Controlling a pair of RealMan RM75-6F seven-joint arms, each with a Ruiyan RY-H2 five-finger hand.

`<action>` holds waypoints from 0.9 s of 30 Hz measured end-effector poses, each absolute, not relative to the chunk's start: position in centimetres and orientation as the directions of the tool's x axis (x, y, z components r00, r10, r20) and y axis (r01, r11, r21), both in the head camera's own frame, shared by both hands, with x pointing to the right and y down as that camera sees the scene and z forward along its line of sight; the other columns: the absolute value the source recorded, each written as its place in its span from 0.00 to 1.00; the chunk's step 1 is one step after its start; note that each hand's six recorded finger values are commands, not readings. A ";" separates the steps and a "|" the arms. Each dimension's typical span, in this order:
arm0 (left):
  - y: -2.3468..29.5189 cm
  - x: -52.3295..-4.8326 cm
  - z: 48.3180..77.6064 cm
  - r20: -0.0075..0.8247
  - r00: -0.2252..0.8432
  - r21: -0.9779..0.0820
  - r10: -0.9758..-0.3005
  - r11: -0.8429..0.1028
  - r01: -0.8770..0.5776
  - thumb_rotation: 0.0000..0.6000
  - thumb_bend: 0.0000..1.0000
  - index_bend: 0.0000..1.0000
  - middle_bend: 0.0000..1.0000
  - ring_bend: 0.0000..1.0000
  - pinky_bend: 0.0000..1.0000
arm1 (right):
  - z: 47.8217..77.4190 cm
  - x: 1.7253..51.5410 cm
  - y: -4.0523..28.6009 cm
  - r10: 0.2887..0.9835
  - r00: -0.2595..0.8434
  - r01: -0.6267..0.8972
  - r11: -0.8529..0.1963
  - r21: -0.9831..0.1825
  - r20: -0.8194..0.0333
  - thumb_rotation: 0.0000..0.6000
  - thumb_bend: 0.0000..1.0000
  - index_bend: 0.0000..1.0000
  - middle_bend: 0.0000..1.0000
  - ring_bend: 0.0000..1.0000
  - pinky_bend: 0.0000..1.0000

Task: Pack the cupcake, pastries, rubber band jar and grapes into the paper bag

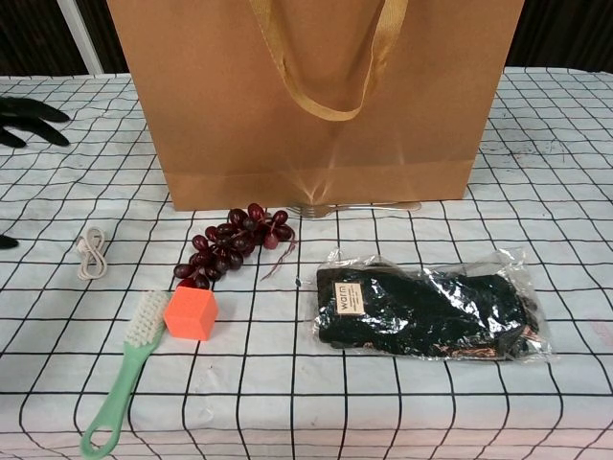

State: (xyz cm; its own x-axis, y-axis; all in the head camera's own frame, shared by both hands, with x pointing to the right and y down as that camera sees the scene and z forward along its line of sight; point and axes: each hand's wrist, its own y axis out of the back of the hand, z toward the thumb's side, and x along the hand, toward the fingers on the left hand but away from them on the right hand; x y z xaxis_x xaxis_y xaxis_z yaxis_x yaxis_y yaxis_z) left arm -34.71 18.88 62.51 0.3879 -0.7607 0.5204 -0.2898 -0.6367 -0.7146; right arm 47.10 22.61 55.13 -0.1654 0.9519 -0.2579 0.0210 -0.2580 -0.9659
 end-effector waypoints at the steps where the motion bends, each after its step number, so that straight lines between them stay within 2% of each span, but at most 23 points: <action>1: 18.9 -33.9 63.1 0.535 0.387 -0.703 -0.751 -0.650 -0.290 1.00 0.09 0.10 0.16 0.05 0.16 | 55.0 47.1 22.6 0.953 -0.165 0.023 -0.255 -0.967 -0.256 1.00 0.16 0.13 0.12 0.19 0.22; 10: 18.0 -28.4 66.6 0.650 0.395 -0.590 -0.649 -0.759 -0.276 1.00 0.09 0.10 0.15 0.05 0.17 | 54.8 47.3 22.5 0.954 -0.165 0.031 -0.247 -0.969 -0.248 1.00 0.16 0.13 0.12 0.19 0.22; 18: 16.8 -22.8 68.9 0.670 0.423 -0.547 -0.610 -0.791 -0.274 1.00 0.12 0.10 0.15 0.05 0.18 | 55.0 47.3 22.5 0.953 -0.166 0.039 -0.251 -0.967 -0.254 1.00 0.17 0.13 0.12 0.19 0.22; 27: 16.5 -19.5 70.8 0.684 0.424 -0.546 -0.594 -0.802 -0.241 1.00 0.15 0.10 0.18 0.06 0.19 | 55.0 47.3 22.5 0.953 -0.164 0.043 -0.250 -0.967 -0.254 1.00 0.17 0.13 0.13 0.19 0.22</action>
State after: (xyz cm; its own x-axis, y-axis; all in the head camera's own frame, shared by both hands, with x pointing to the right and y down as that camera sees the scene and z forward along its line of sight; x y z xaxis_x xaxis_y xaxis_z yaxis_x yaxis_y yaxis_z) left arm -19.49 16.47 70.77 0.4243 -0.5935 0.6838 -0.2412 -0.8020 -0.5464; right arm 47.32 22.54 54.98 -0.1645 0.9531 -0.2541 0.0432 -0.2503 -0.9672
